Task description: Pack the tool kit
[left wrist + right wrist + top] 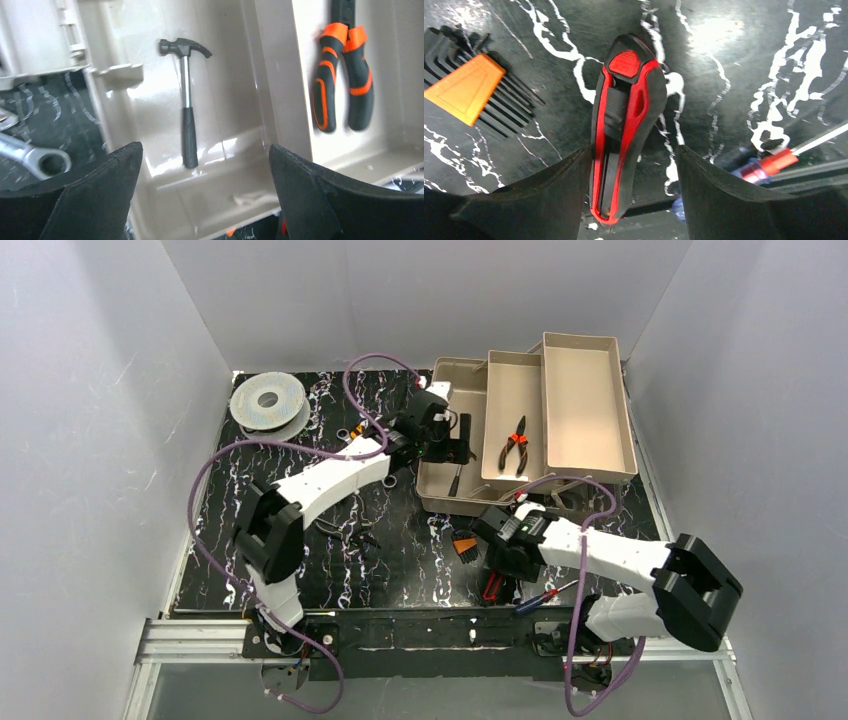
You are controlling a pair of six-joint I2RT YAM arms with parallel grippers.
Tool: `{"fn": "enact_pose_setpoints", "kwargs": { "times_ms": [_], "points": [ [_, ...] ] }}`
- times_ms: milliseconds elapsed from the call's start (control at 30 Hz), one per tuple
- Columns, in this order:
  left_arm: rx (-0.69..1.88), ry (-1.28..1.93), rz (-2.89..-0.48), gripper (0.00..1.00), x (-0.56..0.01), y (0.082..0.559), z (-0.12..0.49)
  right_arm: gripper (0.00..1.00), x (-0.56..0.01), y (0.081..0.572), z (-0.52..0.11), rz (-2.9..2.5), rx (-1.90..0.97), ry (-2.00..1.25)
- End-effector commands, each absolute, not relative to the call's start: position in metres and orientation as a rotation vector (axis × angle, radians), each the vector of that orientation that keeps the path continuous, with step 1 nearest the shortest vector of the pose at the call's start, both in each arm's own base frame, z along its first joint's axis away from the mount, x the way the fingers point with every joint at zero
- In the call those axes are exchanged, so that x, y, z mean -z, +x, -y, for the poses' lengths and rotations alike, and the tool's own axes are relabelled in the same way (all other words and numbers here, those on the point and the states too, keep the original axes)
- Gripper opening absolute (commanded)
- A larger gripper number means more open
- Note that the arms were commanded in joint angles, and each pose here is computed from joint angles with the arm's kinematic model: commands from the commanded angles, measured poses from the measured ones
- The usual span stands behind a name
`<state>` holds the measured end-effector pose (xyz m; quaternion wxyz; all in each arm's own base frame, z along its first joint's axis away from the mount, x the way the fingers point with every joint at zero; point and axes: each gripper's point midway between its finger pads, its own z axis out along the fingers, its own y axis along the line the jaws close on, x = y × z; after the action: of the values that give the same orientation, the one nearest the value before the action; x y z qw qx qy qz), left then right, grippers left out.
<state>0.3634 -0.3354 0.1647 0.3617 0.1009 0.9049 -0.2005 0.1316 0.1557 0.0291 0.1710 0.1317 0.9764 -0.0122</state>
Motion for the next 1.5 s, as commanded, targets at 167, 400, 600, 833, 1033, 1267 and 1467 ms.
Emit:
{"fn": "enact_pose_setpoints", "kwargs": {
  "times_ms": [167, 400, 600, 833, 1033, 1267, 1467],
  "points": [
    [0.396, 0.136, -2.202, 0.98, -0.229, 0.307, 0.225, 0.62, -0.009, 0.138, -0.176, -2.779, -0.018, 0.406],
    [0.348, -0.003, -2.179, 0.98, -0.215, 0.260, 0.166, 0.49, -0.009, 0.140, -0.181, -2.778, -0.042, 0.392],
    [0.280, -0.040, -2.228, 0.98, -0.187, 0.230, 0.134, 0.29, -0.025, 0.145, -0.193, -2.738, -0.187, 0.311],
    [0.202, -0.069, -2.268, 0.98, -0.171, 0.214, 0.112, 0.05, -0.045, 0.149, -0.217, -2.686, -0.401, 0.118],
    [0.207, -0.081, -2.274, 0.98, -0.168, 0.212, 0.112, 0.06, -0.074, 0.154, -0.236, -2.597, -0.535, -0.031],
    [0.180, -0.130, -2.263, 0.98, -0.159, 0.210, 0.103, 0.02, -0.117, 0.162, -0.245, -2.415, -0.688, -0.129],
    [0.184, -0.173, -2.253, 0.98, -0.154, 0.208, 0.099, 0.01, -0.143, 0.170, -0.251, -2.303, -0.685, -0.308]
  ]
}}
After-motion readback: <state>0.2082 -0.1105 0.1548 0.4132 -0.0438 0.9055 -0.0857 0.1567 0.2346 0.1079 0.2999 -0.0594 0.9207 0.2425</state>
